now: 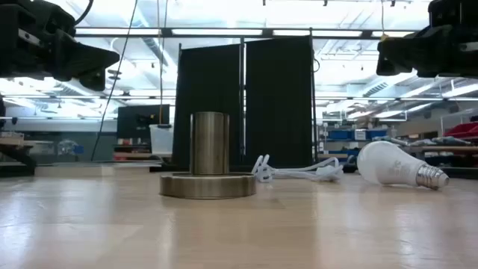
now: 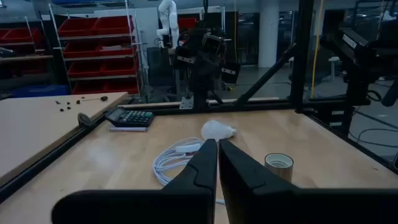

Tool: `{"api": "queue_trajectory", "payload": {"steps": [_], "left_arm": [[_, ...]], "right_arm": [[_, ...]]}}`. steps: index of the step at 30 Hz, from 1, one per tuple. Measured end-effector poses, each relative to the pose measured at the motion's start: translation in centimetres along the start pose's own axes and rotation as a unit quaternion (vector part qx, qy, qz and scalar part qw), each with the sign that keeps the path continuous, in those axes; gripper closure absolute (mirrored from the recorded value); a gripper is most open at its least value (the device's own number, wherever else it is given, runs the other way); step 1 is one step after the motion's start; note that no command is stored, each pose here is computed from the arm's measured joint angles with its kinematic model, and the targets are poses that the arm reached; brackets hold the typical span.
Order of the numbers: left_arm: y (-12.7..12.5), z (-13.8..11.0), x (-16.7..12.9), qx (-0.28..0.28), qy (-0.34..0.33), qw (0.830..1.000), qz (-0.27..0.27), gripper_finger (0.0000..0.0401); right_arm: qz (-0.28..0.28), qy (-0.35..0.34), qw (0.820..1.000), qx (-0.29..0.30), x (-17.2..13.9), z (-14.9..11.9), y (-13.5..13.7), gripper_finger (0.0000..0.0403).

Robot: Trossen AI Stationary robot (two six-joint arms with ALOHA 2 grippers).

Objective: Screw lightbulb

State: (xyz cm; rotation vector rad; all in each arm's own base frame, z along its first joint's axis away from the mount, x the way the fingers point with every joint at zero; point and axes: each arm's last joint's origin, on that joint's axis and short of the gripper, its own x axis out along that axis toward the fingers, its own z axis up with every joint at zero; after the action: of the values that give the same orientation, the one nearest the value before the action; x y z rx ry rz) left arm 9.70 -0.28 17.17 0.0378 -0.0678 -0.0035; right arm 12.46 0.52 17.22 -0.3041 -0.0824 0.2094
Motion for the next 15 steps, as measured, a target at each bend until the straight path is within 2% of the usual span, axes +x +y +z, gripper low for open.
{"api": "queue_trajectory", "payload": {"steps": [15], "left_arm": [[0.0,-0.01,0.0,0.0,0.0,1.0,0.0,0.0379]], "right_arm": [[0.0,0.0,1.0,0.0,0.0,-0.01,0.0,0.0375]]}}
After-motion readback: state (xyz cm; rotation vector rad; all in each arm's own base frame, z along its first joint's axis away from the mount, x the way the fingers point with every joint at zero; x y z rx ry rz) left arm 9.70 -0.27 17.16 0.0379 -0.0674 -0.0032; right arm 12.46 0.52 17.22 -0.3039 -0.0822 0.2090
